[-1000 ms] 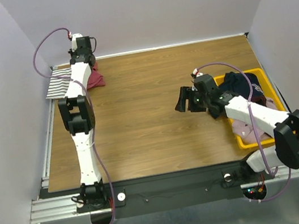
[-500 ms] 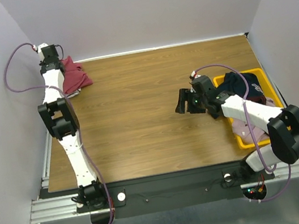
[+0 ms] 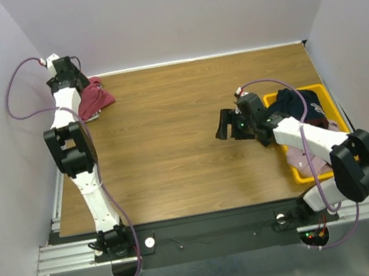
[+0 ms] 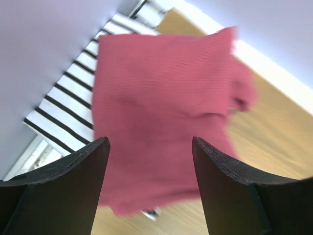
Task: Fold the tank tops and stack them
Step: Neatly place the folded tank top to the corner
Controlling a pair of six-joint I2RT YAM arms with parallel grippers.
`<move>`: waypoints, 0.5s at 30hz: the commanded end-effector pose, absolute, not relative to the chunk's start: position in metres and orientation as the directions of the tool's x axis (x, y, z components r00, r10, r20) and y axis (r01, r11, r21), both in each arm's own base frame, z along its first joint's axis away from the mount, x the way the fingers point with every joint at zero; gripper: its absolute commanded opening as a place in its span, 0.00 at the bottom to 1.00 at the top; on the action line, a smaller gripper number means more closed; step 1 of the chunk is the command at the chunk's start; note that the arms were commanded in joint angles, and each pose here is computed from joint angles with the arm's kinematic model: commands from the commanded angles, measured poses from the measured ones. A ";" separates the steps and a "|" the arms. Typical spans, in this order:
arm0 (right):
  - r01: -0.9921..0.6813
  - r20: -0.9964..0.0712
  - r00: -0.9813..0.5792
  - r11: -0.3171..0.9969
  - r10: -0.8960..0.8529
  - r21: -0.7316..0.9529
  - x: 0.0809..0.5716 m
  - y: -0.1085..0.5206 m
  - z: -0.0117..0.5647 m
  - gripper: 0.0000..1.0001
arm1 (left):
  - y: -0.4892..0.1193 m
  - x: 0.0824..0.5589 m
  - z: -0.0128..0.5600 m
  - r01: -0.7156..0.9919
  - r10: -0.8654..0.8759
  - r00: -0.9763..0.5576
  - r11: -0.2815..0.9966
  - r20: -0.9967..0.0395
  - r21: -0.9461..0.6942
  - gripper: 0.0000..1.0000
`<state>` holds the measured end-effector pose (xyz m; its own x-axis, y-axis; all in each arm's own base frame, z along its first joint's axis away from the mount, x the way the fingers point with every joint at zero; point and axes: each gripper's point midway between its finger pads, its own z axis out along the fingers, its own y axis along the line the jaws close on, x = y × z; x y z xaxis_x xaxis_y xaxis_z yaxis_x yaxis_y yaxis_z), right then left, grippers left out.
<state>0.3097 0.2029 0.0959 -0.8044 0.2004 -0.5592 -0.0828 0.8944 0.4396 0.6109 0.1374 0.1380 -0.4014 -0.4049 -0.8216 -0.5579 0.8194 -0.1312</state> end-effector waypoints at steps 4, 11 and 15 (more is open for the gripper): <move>-0.107 -0.659 -0.699 0.870 0.278 0.482 0.332 0.205 0.150 1.00 | 0.042 0.585 0.302 -0.381 -0.397 -0.172 0.871 -0.902 -0.311 0.80; -0.100 -0.730 -0.603 0.877 0.322 0.470 0.334 0.189 0.187 1.00 | -0.137 0.478 0.261 -0.109 -0.386 -0.329 0.922 -0.862 -0.371 0.80; -0.070 -0.755 -0.556 0.886 0.346 0.458 0.331 0.176 0.202 1.00 | -0.218 0.402 0.230 0.038 -0.337 -0.415 0.922 -0.845 -0.386 0.80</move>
